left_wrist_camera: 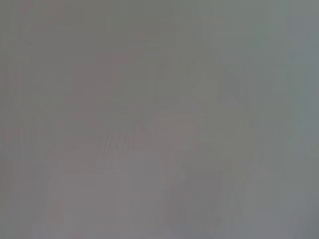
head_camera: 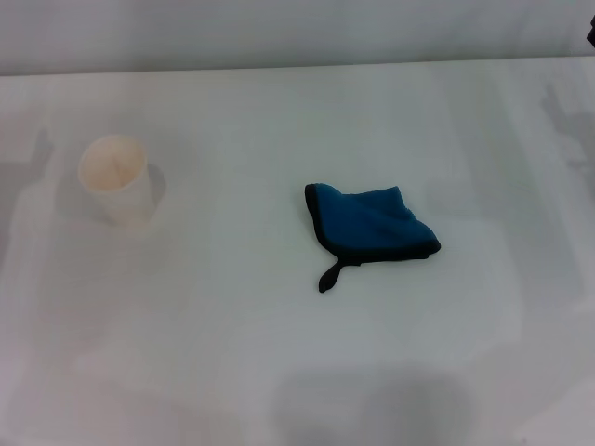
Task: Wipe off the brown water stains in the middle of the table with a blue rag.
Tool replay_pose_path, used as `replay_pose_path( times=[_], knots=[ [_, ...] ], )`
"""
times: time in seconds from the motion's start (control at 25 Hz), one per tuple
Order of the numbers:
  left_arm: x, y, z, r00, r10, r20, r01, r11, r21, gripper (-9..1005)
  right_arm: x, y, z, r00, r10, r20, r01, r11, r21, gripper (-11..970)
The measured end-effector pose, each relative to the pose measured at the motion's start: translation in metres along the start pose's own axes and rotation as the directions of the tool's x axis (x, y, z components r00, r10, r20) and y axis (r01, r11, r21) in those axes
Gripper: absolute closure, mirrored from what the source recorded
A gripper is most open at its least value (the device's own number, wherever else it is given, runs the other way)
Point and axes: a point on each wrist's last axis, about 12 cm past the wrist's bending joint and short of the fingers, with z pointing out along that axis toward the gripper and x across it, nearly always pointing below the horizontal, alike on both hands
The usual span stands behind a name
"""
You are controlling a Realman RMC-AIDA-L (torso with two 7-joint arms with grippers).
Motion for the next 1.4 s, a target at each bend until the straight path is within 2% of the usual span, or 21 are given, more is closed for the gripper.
replay_pose_path(
  times=[0.48,1.4],
  knots=[
    [0.004,-0.004,0.0,1.0,-0.016,-0.009,0.016,1.0,0.003,134,0.004,-0.001,-0.004,1.0,0.013,-0.008,-0.013,1.0,0.014,85],
    [0.014,-0.008,-0.014,1.0,-0.024,-0.009,0.025,0.999,0.048,135,0.015,0.001,-0.014,0.998,0.039,-0.039,-0.038,0.999,0.015,85]
  ],
)
